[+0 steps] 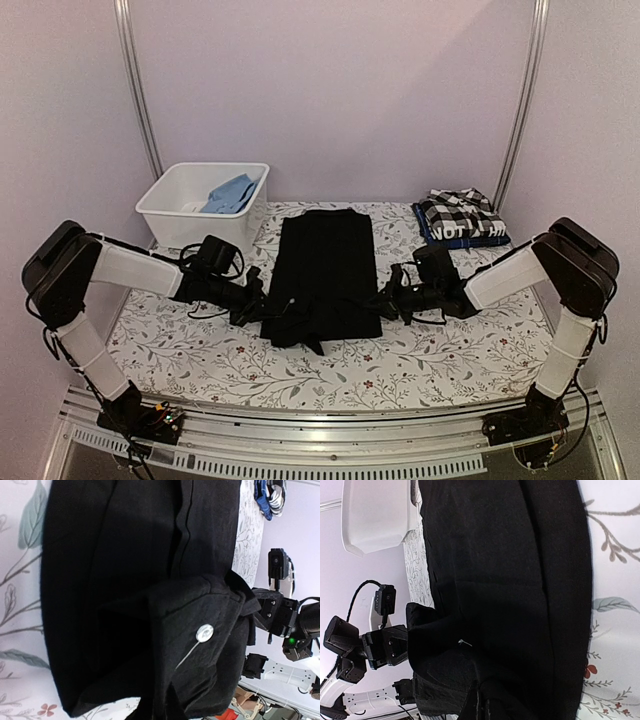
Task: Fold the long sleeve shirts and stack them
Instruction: Fold the rectangle-folded shirt at the center of the board.
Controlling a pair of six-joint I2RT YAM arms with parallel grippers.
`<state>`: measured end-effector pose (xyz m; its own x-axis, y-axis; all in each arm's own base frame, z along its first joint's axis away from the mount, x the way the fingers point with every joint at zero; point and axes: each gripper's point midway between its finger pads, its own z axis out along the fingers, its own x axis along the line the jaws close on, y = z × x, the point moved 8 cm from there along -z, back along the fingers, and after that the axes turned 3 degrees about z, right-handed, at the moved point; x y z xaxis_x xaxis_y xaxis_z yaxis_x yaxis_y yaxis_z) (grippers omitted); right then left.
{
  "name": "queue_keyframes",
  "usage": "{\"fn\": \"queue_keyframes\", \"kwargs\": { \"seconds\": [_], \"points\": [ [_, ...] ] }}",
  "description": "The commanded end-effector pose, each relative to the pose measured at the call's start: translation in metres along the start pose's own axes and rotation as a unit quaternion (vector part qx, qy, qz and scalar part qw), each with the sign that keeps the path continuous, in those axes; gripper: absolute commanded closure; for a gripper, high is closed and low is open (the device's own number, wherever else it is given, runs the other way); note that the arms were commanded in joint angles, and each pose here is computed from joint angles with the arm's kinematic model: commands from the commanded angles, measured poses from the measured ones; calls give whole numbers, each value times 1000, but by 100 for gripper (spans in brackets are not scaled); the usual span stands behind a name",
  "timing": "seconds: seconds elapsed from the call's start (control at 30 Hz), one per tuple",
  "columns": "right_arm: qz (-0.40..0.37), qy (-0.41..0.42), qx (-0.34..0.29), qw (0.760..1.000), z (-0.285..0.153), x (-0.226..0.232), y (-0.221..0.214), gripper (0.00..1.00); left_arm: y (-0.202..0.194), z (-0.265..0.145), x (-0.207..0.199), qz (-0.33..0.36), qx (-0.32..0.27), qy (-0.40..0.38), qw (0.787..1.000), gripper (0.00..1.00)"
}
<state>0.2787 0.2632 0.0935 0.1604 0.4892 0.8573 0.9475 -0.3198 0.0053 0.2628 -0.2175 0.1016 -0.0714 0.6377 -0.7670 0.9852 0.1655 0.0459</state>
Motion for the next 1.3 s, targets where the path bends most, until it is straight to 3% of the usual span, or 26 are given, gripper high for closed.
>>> {"fn": "queue_keyframes", "kwargs": {
  "seconds": [0.0, 0.43, 0.87, 0.93, 1.07, 1.17, 1.27],
  "points": [
    [-10, 12, -22, 1000, 5, 8, 14, 100, 17, 3, -11, 29, -13, -26, 999, 100],
    [-23, 19, -48, 998, -3, 25, 26, 100, 28, -9, -19, 37, -38, -25, 998, 100],
    [-25, 0, -43, 999, 14, 8, 40, 100, 53, 15, -3, 44, -29, -10, 999, 100],
    [-28, 0, -40, 999, 15, 7, 40, 98, 54, 17, -2, 47, -27, -8, 999, 88],
    [-41, -1, -41, 998, 10, 12, 39, 69, 58, 7, -12, 73, -45, 2, 996, 51],
    [-62, -11, -51, 997, 0, 18, 38, 54, 58, -8, -20, 92, -58, 22, 994, 39],
    [-89, -23, -68, 993, -14, 27, 36, 44, 54, -21, -24, 107, -70, 37, 991, 31]
  ]
}}
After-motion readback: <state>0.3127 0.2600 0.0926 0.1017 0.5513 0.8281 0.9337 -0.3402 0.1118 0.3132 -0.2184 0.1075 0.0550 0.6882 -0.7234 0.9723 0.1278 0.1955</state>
